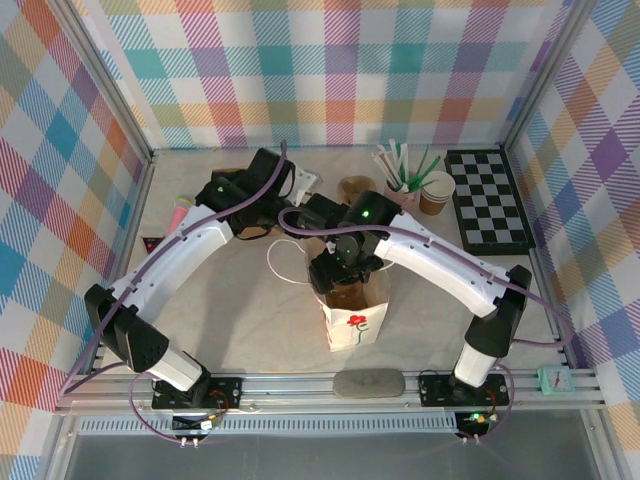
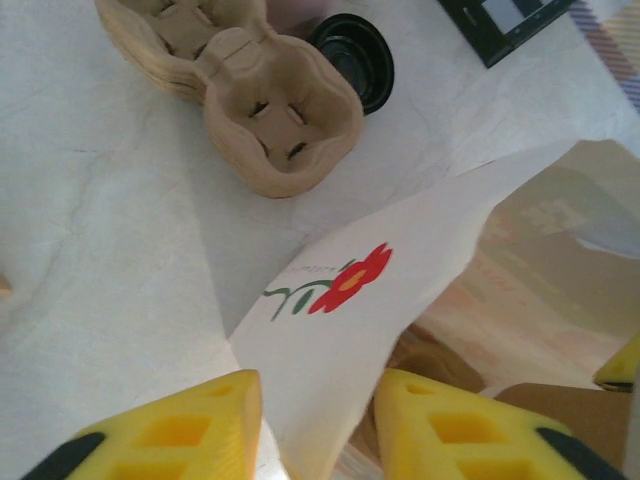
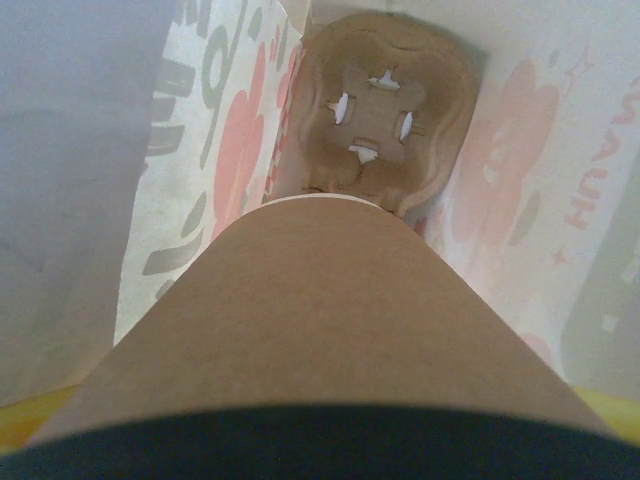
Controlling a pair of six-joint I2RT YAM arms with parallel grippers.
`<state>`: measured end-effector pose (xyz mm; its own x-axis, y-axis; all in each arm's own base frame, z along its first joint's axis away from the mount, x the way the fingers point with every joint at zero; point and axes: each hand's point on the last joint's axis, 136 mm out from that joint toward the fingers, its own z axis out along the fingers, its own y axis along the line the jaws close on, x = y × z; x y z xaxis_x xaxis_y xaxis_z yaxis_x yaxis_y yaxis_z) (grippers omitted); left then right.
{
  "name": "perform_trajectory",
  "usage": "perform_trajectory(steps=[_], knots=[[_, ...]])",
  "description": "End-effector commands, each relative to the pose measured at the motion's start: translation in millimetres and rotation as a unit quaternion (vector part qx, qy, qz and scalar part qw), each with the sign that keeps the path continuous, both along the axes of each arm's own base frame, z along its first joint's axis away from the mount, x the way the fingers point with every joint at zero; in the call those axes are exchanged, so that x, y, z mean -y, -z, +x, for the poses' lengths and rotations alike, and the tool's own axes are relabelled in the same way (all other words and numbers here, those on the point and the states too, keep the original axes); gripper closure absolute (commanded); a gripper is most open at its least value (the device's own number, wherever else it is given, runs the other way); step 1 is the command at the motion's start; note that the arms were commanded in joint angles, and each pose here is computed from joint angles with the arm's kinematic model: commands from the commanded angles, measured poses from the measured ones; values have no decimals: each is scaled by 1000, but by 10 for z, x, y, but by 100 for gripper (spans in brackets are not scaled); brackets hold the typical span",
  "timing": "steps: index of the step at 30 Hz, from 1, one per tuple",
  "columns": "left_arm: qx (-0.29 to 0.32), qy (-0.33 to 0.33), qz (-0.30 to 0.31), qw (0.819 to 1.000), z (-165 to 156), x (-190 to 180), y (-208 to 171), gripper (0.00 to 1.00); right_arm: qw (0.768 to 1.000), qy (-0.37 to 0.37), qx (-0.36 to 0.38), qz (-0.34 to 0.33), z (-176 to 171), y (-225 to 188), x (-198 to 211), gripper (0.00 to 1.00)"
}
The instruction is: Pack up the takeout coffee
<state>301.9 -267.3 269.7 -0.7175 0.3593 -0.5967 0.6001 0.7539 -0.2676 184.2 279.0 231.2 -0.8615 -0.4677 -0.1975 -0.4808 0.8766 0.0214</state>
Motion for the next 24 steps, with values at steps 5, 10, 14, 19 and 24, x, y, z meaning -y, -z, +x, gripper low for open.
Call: perform_trajectory(steps=[5,10,14,19,24], knots=[[15,-21,11,1000,54,-45,-81,78,1000,5,-3,-7,-44,3,63,57],[12,-28,13,999,62,-53,-54,86,1000,12,-2,-11,-47,14,89,57],[15,-36,17,999,63,-82,-57,88,1000,16,3,-19,-23,36,117,56],[22,-53,25,998,71,-156,-77,88,1000,-3,-27,-3,-73,128,4,56],[27,-66,29,997,82,-205,-74,88,998,-20,-49,22,-145,140,-105,57]])
